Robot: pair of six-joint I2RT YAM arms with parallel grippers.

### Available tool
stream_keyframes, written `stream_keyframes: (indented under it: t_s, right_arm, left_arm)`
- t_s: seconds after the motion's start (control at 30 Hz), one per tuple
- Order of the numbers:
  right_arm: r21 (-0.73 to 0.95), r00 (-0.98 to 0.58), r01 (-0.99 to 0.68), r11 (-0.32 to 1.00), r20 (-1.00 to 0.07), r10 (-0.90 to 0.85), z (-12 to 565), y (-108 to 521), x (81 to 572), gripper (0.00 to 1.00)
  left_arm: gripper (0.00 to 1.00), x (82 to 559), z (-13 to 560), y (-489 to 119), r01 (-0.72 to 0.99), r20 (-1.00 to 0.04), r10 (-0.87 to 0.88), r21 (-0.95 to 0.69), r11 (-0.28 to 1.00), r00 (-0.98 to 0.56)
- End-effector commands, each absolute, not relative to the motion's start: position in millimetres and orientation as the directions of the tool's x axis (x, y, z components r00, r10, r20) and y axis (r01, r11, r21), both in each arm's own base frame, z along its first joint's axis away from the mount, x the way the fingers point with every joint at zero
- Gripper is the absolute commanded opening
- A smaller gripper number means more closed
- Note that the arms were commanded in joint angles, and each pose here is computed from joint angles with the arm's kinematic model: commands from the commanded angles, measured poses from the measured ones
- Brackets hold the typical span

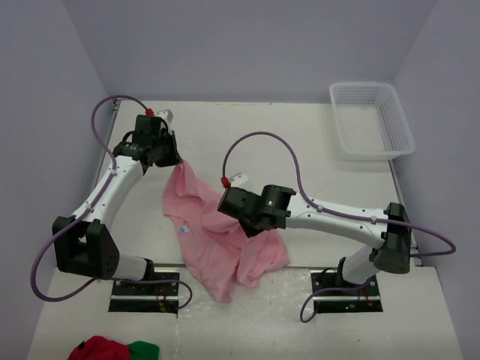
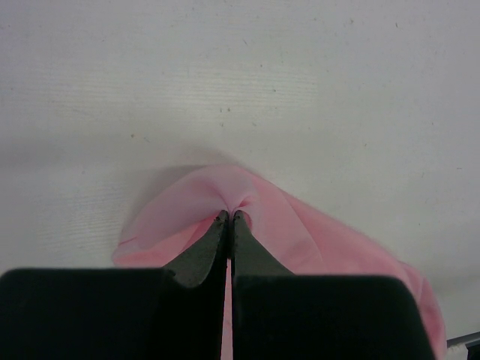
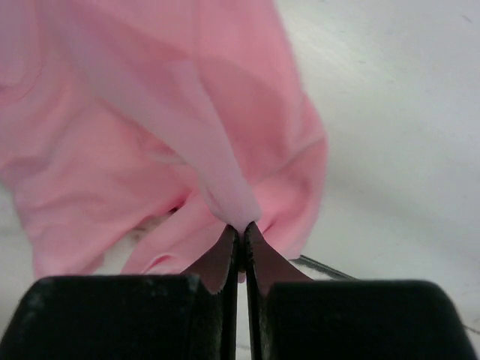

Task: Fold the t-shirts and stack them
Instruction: Flatten out the tshirt

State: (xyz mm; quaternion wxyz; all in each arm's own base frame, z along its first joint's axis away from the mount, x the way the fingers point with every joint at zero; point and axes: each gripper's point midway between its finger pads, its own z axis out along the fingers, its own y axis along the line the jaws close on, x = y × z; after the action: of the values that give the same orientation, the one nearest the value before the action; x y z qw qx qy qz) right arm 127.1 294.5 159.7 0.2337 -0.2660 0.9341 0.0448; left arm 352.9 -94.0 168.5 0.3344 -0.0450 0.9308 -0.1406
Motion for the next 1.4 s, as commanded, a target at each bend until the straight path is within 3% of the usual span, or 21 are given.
stream_keyframes:
  t_s: [0.0, 0.13, 0.17, 0.2, 0.23, 0.3, 0.53, 0.63, 0.67, 0.77, 1.13, 1.37]
  right_arm:
    - [-0.19, -0.818, -0.272, 0.943, -0.471, -0.331, 160.0, 233.5, 171.6, 0.0]
    - [-0.181, -0.847, -0.218, 0.959, -0.452, -0.278, 141.6, 205.8, 194.9, 0.0]
    - [-0.156, -0.86, -0.194, 0.969, -0.448, -0.244, 139.1, 200.1, 203.8, 0.05]
    - [-0.129, -0.859, -0.197, 0.972, -0.456, -0.234, 136.7, 203.9, 209.9, 0.21]
    - [-0.14, -0.86, -0.211, 0.967, -0.444, -0.252, 131.1, 200.7, 213.2, 0.32]
    - [-0.15, -0.866, -0.19, 0.97, -0.44, -0.238, 124.3, 193.9, 226.7, 0.42]
    - [-0.265, -0.902, -0.073, 0.961, -0.394, -0.177, 95.2, 160.2, 265.0, 0.38]
    - [-0.082, -0.883, -0.209, 0.974, -0.413, -0.224, 99.6, 201.8, 254.5, 0.36]
    - [0.055, -0.877, -0.262, 0.964, -0.431, -0.214, 107.0, 225.2, 247.2, 0.26]
    - [0.189, -0.865, -0.318, 0.929, -0.46, -0.202, 118.8, 251.2, 240.7, 0.01]
    - [0.254, -0.899, -0.379, 0.89, -0.327, -0.29, 71.5, 281.8, 180.3, 0.0]
    - [0.09, -0.951, -0.166, 0.982, -0.276, -0.136, 42.1, 221.8, 137.4, 0.0]
  left_arm:
    - [0.0, 355.2, 172.7, -97.7, 0.035, -0.636, -0.176, -0.305, 0.952, -0.751]
    - [0.0, 354.4, 171.9, -95.2, 0.03, -0.639, -0.173, -0.294, 0.955, -0.75]
    - [0.0, 354.1, 171.2, -95.4, 0.032, -0.637, -0.171, -0.294, 0.955, -0.752]
    - [0.0, 354.6, 172.0, -95.7, 0.033, -0.638, -0.171, -0.295, 0.955, -0.75]
    - [0.0, 355.1, 171.2, -95.8, 0.033, -0.637, -0.171, -0.295, 0.955, -0.751]
    - [0.0, 355.4, 172.9, -96.6, 0.038, -0.639, -0.169, -0.297, 0.954, -0.75]
    - [0.0, 354.6, 170.4, -96.8, 0.041, -0.634, -0.164, -0.296, 0.954, -0.756]
    - [0.0, 354.2, 168.2, -96.6, 0.043, -0.634, -0.161, -0.294, 0.955, -0.756]
    - [0.0, 354.0, 166.3, -96.9, 0.041, -0.63, -0.162, -0.295, 0.955, -0.76]
    - [0.0, 356.0, 164.6, -100.3, 0.049, -0.623, -0.163, -0.308, 0.95, -0.765]
    - [0.0, 356.6, 167.2, -100.2, 0.049, -0.628, -0.164, -0.308, 0.95, -0.761]
    - [0.0, 356.5, 165.4, -100.9, 0.052, -0.624, -0.162, -0.31, 0.949, -0.764]
